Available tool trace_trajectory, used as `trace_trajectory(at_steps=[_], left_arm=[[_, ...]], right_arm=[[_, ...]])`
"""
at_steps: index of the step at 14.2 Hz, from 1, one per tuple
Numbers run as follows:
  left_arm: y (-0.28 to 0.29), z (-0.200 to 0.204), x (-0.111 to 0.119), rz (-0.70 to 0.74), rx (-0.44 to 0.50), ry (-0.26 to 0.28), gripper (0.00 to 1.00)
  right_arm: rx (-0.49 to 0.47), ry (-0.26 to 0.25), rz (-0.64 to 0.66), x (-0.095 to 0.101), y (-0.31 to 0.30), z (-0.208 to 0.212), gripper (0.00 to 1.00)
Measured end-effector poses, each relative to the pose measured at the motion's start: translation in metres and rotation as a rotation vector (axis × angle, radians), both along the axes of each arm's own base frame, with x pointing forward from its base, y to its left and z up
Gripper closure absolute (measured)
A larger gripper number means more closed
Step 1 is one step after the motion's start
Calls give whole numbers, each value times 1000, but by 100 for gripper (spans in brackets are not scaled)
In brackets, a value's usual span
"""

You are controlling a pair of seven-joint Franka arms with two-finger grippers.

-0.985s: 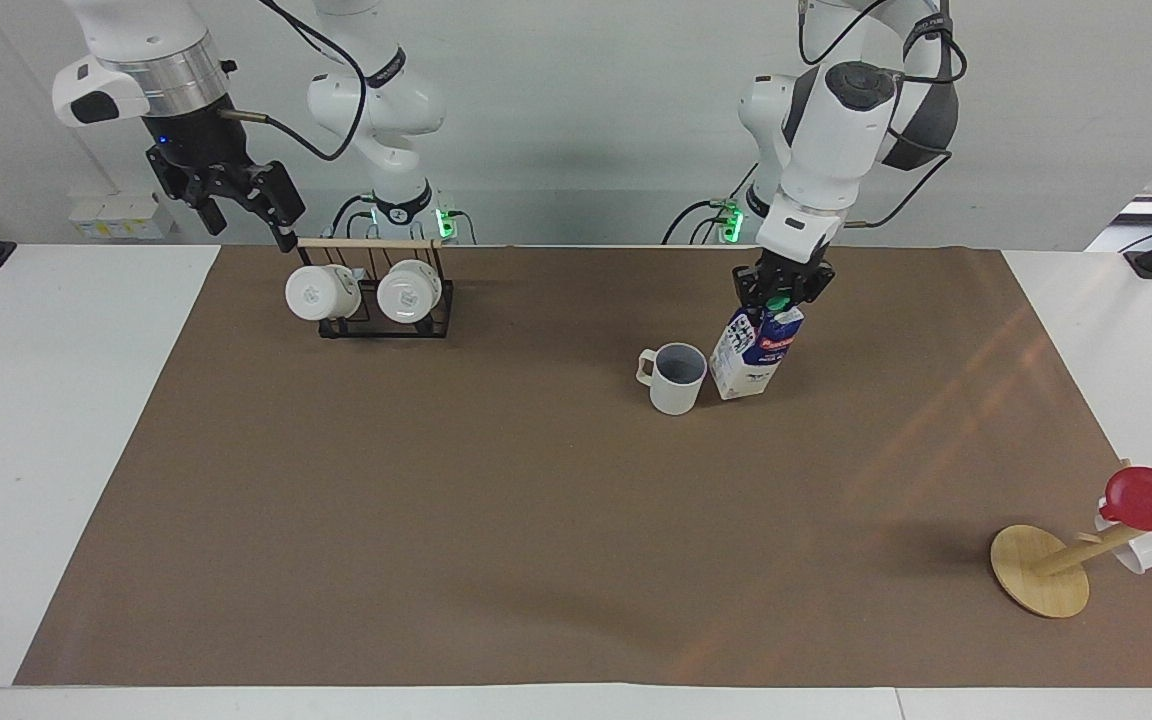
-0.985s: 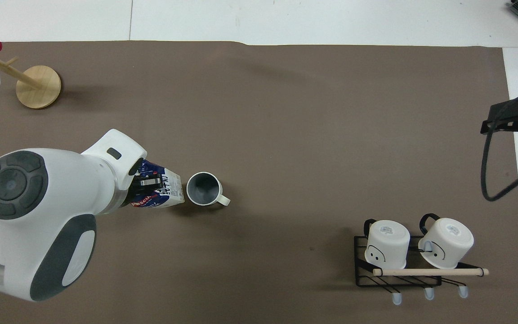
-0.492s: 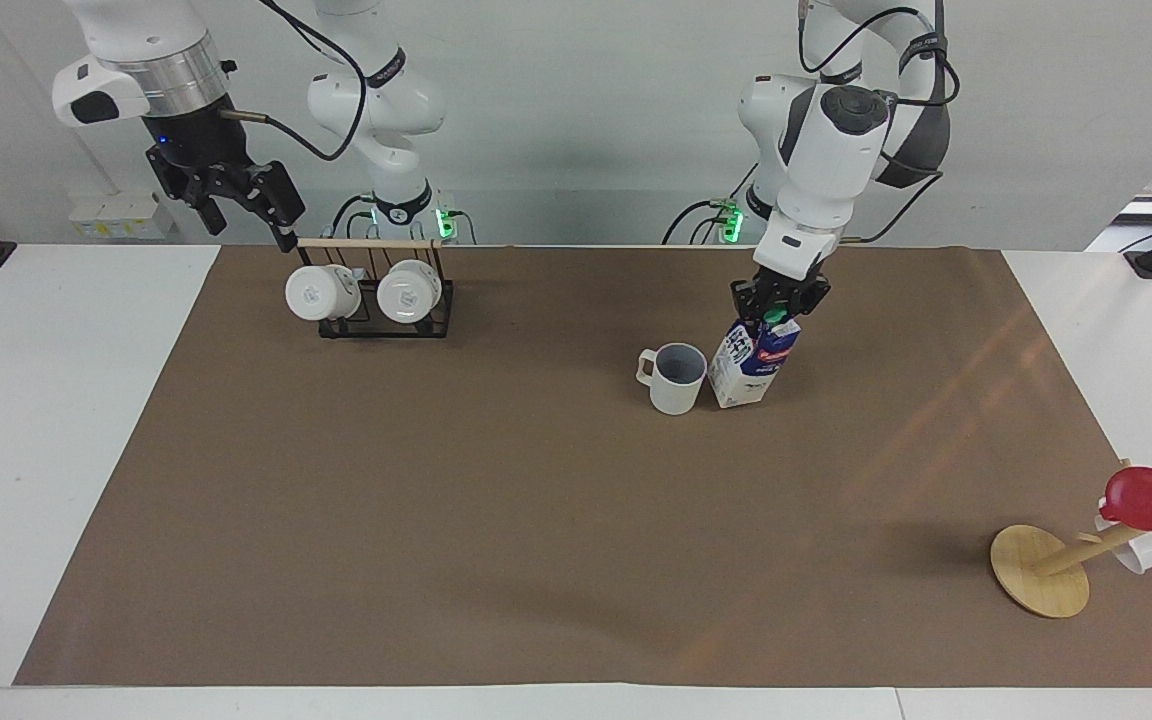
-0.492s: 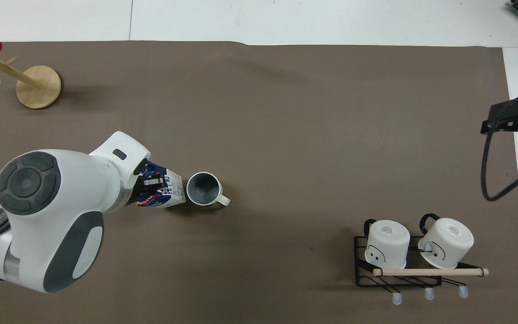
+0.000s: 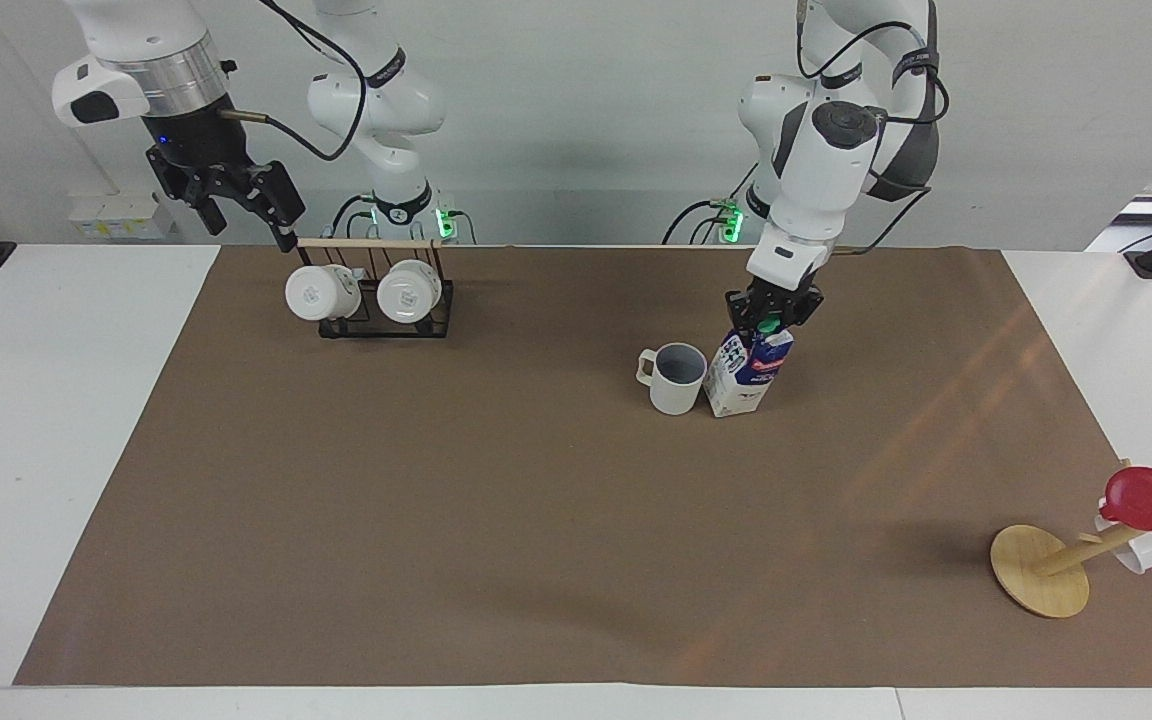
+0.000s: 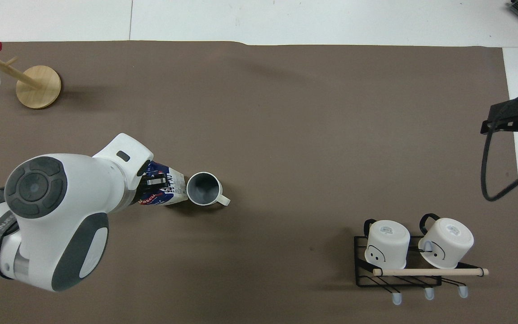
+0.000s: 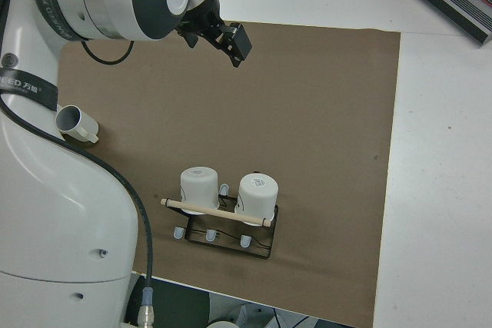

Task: Place cup and milk on table
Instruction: 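Lower the milk carton onto the table next to the mug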

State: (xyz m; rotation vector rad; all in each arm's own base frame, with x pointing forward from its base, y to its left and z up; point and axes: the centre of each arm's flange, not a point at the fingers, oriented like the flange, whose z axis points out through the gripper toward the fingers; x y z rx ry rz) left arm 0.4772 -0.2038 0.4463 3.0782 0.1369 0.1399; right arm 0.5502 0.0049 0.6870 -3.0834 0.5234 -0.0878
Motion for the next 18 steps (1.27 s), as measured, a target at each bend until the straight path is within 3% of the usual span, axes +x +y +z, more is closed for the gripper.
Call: trace_trajectory(at_steps=[2,3,8,10,14,18], left_arm=[[-2,0,0,-4,0,-1,62],[-2,1,-1,-6,0,-2,56],[-4,1,-1,-16,2,2,3],[-6,14,0,-19,7,16,0],[0,76,2,-60,22,45,0],[52,138,11,-124,29,37,0]], right_arm=[[0,0,0,0,0,0,0],[0,0,0,0,0,0,0],[0,0,0,0,0,0,0],[0,0,0,0,0,0,0],[0,0,0,0,0,0,0],[0,0,0,0,0,0,0]])
